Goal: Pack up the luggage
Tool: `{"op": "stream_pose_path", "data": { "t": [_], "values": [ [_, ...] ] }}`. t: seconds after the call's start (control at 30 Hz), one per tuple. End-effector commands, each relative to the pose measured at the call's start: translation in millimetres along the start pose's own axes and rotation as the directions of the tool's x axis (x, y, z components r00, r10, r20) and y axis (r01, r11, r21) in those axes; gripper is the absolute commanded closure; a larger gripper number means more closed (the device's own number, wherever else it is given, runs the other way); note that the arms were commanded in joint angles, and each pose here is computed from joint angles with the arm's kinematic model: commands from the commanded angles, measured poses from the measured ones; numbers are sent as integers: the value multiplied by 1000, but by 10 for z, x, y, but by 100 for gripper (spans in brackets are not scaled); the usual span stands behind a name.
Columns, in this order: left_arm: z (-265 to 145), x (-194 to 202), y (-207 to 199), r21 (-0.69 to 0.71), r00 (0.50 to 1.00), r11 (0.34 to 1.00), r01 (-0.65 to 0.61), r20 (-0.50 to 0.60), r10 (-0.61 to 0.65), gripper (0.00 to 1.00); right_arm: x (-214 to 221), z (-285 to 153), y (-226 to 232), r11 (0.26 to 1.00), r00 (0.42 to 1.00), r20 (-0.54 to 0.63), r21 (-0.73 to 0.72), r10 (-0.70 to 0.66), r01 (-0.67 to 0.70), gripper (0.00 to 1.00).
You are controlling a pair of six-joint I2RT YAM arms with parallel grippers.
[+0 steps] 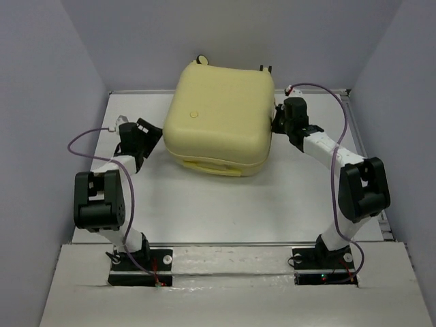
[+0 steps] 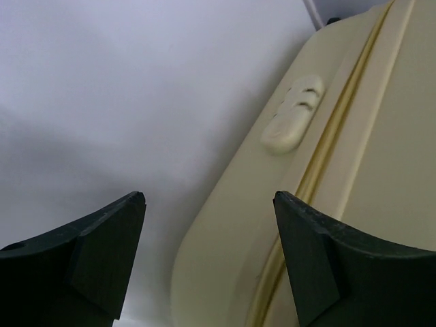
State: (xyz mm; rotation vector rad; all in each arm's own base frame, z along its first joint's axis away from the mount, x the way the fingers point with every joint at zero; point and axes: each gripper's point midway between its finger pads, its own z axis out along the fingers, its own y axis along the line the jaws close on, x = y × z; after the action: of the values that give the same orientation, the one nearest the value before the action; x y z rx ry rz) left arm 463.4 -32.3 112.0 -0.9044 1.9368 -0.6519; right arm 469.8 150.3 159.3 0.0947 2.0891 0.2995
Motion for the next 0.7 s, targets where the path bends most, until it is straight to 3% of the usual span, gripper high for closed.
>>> {"op": "stream_pose_path", "data": {
  "t": [0.0, 0.07, 0.23, 0.33, 0.47, 0.67],
  "values": [
    [-447, 749, -220, 153, 995, 988, -19, -89, 33, 13, -192, 51, 667, 962, 1000, 7, -270, -24, 24, 93],
    [-587, 972, 13, 122, 997, 992, -15, -78, 24, 14, -207, 89, 826, 937, 999, -7, -347, -41, 36, 93],
    [-1038, 1293, -3, 184, 995, 980, -72, -49, 82, 14, -300, 133, 1205, 846, 995, -17, -527, -98, 74, 89],
    [-1171, 1301, 51, 180, 993, 978, -104, -31, 112, 15, -435, 243, 1179, 862, 997, -17, -504, -80, 60, 85],
    [-1308, 850, 164, 75, 980, 988, -132, 160, 119, 13, -555, 194, 933, 923, 999, 22, -383, -36, 42, 80],
    [-1530, 15, -353, 146, 947, 984, -99, 316, 48, 15, -632, -41, 574, 962, 993, 95, -261, -64, 87, 77]
  ]
}}
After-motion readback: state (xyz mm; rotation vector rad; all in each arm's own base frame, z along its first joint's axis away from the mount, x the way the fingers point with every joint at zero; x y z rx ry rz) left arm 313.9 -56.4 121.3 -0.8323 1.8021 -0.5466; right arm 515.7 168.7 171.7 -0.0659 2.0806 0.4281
